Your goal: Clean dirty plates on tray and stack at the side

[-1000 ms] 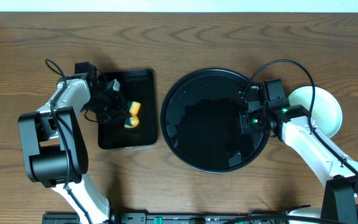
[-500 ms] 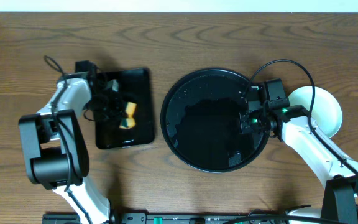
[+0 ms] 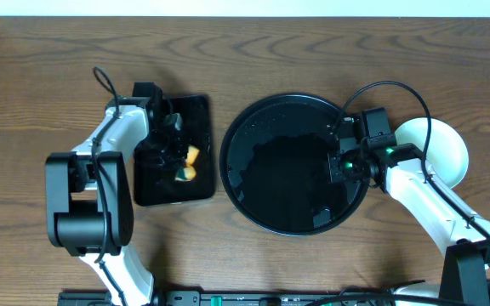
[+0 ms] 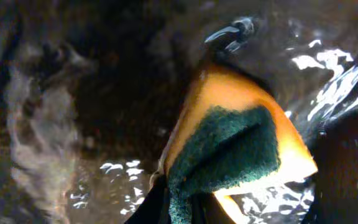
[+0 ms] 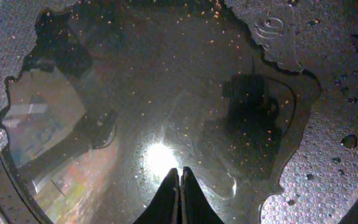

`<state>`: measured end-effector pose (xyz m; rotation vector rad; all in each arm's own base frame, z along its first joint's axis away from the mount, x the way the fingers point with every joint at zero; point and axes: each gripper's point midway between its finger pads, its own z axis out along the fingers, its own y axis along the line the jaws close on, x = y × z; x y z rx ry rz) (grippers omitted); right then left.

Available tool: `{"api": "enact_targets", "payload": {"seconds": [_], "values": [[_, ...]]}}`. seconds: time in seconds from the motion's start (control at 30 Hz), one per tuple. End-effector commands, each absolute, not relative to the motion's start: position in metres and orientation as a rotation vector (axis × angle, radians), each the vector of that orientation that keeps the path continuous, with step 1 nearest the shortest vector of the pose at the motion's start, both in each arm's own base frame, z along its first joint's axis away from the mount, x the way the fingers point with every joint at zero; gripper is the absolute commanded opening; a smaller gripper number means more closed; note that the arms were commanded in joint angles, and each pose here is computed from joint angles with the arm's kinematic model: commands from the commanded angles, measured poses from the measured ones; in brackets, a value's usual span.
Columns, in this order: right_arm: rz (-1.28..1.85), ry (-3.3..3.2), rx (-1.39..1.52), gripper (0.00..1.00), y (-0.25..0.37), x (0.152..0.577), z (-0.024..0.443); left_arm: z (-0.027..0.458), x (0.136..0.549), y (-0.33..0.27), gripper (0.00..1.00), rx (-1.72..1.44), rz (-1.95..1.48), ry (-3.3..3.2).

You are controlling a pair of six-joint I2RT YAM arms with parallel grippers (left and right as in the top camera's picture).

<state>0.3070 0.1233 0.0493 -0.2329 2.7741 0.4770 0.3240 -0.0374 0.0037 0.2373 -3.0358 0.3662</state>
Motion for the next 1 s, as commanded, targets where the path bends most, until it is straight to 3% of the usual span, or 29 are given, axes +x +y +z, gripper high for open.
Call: {"api": "enact_targets", "payload": {"seconds": [0.0, 0.23, 0.33, 0.47, 0.8, 0.97], "values": [[0.474, 2.776, -0.24, 0.01, 0.125, 0.306, 0.048, -0.005, 0.319, 0.007, 0.12, 0.401, 0.046, -3.027], [0.472, 2.776, -0.24, 0.01, 0.125, 0.306, 0.048, 0.042, 0.338, 0.001, 0.17, 0.371, 0.073, -3.195], [0.469, 2.776, -0.239, 0.01, 0.124, 0.307, 0.048, 0.066, 0.343, 0.001, 0.35, 0.377, 0.086, -3.271], [0.469, 2.776, -0.239, 0.01, 0.124, 0.307, 0.048, 0.086, 0.342, 0.001, 0.52, 0.381, 0.097, -3.323], [0.465, 2.755, -0.241, 0.01, 0.125, 0.311, 0.05, 0.088, 0.325, -0.008, 0.54, 0.37, 0.164, -3.258], [0.409, 2.684, -0.241, 0.15, 0.121, 0.329, 0.055, 0.1, 0.318, -0.015, 0.61, 0.358, 0.216, -3.265]]}}
